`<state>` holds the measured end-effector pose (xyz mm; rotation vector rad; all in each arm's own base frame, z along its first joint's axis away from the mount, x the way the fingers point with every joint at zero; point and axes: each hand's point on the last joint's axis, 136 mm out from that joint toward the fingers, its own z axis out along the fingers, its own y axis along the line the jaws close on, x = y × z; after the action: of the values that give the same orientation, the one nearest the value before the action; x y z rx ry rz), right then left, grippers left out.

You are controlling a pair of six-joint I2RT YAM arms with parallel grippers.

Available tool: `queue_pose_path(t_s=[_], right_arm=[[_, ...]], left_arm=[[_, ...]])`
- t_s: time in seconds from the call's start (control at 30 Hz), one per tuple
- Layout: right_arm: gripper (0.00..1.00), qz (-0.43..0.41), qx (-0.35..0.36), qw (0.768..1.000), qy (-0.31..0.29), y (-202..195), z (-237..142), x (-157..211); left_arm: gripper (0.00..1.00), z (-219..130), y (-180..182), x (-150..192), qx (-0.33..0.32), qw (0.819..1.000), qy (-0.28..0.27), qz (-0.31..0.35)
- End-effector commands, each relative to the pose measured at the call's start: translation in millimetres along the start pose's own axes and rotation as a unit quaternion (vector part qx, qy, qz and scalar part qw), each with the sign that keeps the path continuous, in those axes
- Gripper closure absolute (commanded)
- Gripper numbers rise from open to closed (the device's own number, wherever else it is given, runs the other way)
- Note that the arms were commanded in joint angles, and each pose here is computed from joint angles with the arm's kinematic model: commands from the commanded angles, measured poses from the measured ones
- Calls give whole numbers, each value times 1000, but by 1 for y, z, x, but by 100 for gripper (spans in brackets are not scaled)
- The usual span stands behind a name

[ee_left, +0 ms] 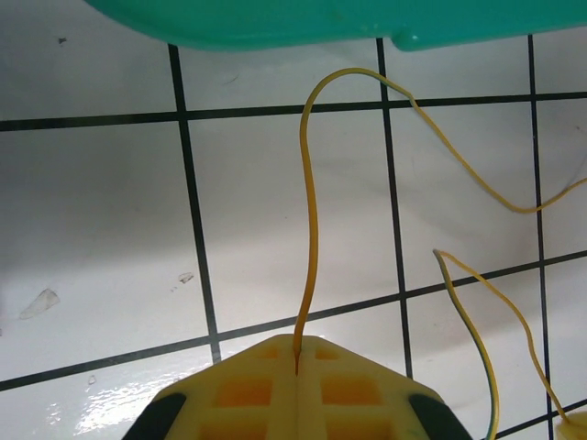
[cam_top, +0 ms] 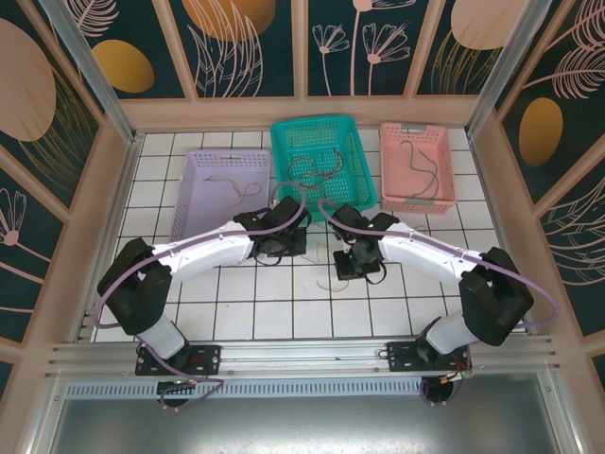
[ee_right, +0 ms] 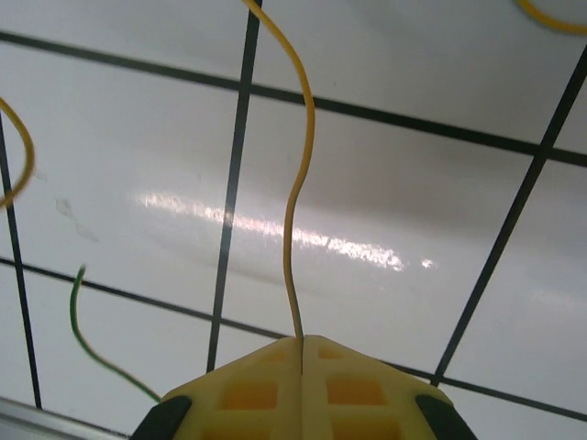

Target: Untangle the cables

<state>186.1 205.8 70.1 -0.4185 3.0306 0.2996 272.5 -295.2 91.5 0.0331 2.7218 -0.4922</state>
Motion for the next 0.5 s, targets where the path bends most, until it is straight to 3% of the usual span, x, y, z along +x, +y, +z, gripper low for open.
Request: queue_pose_path(t_s=[0.0,0.27,0.4,0.47], right_arm=[[100,-52,-58,997,14,23,-18,16],[100,-45,-239,970,11,79,-50,23],[100,17,-280,960,-1,80,-54,7],[100,52,-296,954,-7,75,-56,-4]], left_arm=[[100,-6,5,-5,-13,1000,-3,15],[99,17,-7,4,31,999,10,7],[60,6,-11,-2,40,999,2,-7],[46,-9,-7,-11,32,999,-10,-27]])
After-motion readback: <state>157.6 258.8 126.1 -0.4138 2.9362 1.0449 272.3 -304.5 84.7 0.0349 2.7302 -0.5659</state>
